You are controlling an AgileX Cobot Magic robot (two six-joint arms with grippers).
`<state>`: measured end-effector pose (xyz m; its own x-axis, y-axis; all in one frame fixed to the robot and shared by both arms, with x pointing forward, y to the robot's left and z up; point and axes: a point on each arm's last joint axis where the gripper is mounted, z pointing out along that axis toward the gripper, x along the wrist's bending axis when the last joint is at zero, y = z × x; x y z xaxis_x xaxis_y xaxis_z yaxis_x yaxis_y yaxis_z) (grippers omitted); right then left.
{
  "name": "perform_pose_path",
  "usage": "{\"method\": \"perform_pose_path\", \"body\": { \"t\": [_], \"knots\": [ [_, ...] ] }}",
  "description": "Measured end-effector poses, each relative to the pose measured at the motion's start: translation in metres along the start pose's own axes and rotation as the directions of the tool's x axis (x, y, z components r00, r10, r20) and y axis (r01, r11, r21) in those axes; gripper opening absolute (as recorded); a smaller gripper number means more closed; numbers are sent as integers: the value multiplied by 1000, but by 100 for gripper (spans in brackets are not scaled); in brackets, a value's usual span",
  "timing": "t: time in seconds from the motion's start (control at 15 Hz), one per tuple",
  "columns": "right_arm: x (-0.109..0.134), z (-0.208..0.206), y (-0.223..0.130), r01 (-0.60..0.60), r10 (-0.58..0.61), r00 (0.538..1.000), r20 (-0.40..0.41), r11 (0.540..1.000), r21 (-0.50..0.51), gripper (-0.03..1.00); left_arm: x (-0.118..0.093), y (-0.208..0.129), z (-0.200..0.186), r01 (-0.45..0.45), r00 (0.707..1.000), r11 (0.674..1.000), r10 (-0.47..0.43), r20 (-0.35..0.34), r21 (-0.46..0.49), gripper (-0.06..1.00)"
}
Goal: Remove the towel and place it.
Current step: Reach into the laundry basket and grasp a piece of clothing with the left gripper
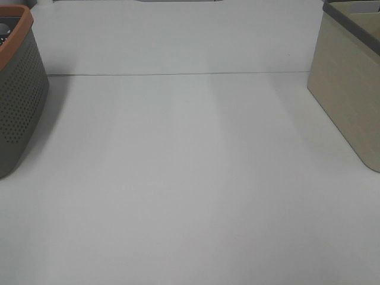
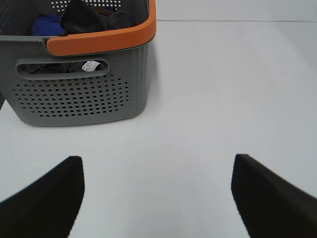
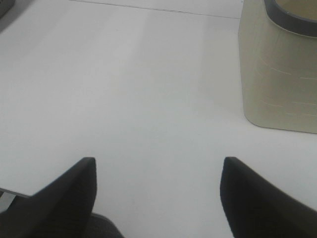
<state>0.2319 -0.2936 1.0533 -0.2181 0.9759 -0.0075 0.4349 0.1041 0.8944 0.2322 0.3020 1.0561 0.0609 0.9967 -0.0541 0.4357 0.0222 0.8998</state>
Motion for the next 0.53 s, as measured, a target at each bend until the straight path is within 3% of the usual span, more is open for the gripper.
{"method": "perform_pose_path", "body": {
  "t": [0.53],
  "knots": [
    [0,0,0,0,0,1000,0,1000,0,70,0,0,0,0,1000,1000,0,0,0,76]
  ]
}}
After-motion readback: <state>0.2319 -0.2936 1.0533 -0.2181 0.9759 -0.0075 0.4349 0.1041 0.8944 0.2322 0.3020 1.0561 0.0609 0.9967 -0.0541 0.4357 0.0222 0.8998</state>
